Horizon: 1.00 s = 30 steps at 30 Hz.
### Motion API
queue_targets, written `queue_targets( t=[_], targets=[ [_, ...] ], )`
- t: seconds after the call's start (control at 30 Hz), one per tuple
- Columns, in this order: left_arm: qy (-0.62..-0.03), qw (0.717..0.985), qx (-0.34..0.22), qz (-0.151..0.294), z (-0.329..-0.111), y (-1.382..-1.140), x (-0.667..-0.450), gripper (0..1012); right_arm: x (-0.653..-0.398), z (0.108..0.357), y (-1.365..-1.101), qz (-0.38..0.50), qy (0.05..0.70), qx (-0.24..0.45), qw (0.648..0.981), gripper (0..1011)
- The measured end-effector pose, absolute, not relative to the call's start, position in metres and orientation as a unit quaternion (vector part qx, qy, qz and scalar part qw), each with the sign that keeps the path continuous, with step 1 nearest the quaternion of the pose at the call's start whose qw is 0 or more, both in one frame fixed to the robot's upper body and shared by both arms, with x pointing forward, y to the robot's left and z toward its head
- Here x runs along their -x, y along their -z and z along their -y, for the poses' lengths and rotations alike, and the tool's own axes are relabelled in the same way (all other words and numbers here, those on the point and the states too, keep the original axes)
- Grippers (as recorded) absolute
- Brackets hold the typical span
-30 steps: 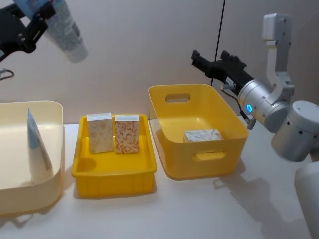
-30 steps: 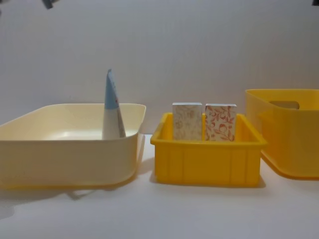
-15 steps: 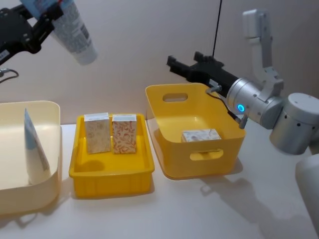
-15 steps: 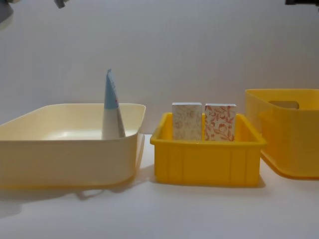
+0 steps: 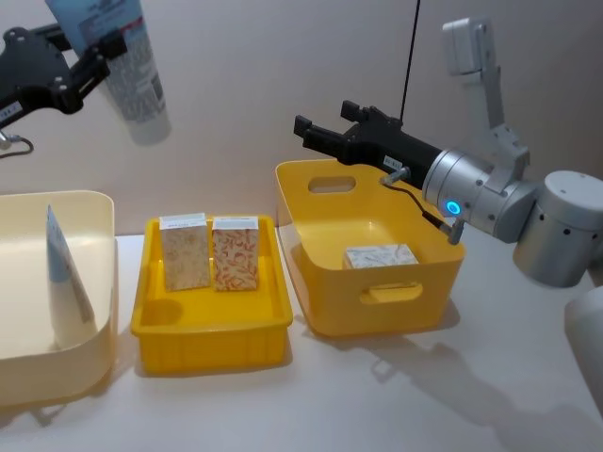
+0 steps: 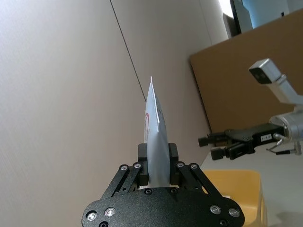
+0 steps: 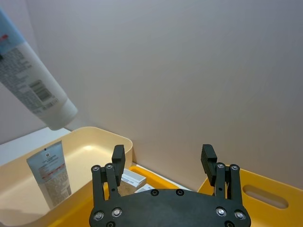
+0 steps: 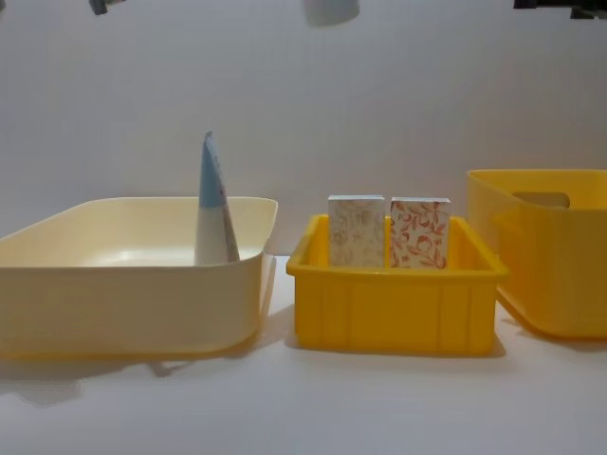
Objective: Bimanual collaborative sorting of washing and personal care products
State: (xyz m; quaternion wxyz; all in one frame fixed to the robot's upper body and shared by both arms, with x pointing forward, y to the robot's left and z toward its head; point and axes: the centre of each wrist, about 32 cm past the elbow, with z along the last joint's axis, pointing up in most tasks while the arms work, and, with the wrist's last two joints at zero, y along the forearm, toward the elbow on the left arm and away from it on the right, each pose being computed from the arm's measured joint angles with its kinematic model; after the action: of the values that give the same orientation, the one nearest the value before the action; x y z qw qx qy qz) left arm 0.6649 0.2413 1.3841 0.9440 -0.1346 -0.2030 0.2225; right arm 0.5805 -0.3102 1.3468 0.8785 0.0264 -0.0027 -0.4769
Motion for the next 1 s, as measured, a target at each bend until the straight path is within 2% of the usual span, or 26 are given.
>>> queue_targets(
  t=[0.37,1.0],
  targets=[
    [-0.221,0.951,0.099,0.191,-0.24,-1.388,-0.665,236,-0.58,0.313,-1.347,0.034,0.435,-0.036,0.899,1001],
    [-0.207,0.958,0.093,0.177,-0.232,-1.389,-0.665,235,-0.583,0.303,-1.355,0.063,0.328,-0.005,0.942,1001]
  ],
)
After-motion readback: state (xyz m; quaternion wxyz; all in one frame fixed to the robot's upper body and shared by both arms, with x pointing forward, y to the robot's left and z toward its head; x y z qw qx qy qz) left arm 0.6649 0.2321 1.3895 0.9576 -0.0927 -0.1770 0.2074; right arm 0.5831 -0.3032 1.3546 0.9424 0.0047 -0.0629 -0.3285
